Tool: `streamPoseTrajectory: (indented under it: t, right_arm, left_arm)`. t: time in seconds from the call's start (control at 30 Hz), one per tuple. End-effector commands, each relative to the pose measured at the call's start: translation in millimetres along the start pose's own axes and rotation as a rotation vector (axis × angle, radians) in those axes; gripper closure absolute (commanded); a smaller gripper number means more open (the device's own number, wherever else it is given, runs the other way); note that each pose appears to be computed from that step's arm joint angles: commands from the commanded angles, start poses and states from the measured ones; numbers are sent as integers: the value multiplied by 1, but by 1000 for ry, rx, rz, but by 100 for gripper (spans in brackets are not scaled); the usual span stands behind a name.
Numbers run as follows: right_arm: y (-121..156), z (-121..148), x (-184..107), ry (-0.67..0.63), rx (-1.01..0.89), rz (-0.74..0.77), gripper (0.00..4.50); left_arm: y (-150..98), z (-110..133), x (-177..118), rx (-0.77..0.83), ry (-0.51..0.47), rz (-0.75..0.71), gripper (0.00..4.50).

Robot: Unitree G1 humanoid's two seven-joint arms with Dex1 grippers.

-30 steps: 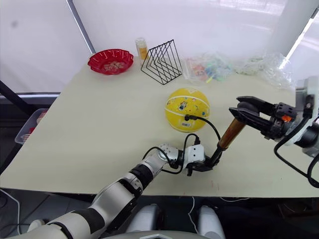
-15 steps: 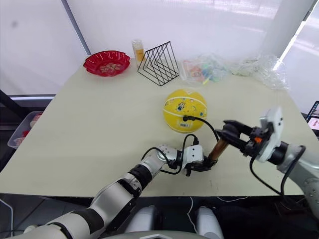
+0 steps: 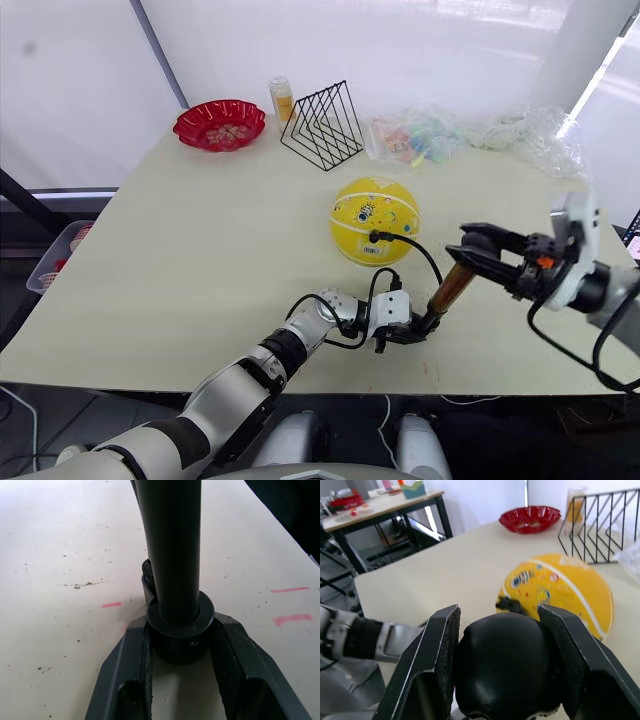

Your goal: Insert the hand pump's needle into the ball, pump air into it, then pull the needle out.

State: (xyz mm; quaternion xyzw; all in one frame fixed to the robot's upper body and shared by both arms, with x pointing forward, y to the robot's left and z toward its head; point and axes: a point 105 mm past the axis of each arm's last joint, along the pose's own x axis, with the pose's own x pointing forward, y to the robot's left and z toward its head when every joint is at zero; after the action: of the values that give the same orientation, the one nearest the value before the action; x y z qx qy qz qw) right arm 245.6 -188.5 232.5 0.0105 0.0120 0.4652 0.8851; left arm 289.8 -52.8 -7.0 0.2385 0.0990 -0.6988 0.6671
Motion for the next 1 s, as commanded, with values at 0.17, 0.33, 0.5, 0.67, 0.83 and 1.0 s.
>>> streamPoseTrajectory:
  t: [0.17, 0.33, 0.5, 0.67, 0.83, 1.0]
  right_arm:
    - [-15, 49, -18, -55, -111, -150, 253]
    - [-12, -24, -1, 88, 28, -143, 253]
    - [-9, -76, 9, 152, 77, -147, 253]
    - [-3, -102, 13, 148, 66, -140, 253]
    - [-11, -40, 5, 2, -35, -108, 253]
    - [-16, 23, -11, -71, -107, -120, 253]
  left_arm:
    - [-49, -89, -20, -197, 306, -122, 338]
    - [-49, -89, -20, -193, 305, -121, 338]
    - [-48, -89, -19, -193, 305, -117, 338]
    - [-49, -89, -19, -194, 304, -116, 338]
    - [-49, -89, -19, -192, 307, -119, 338]
    - [-50, -90, -19, -194, 306, -121, 338]
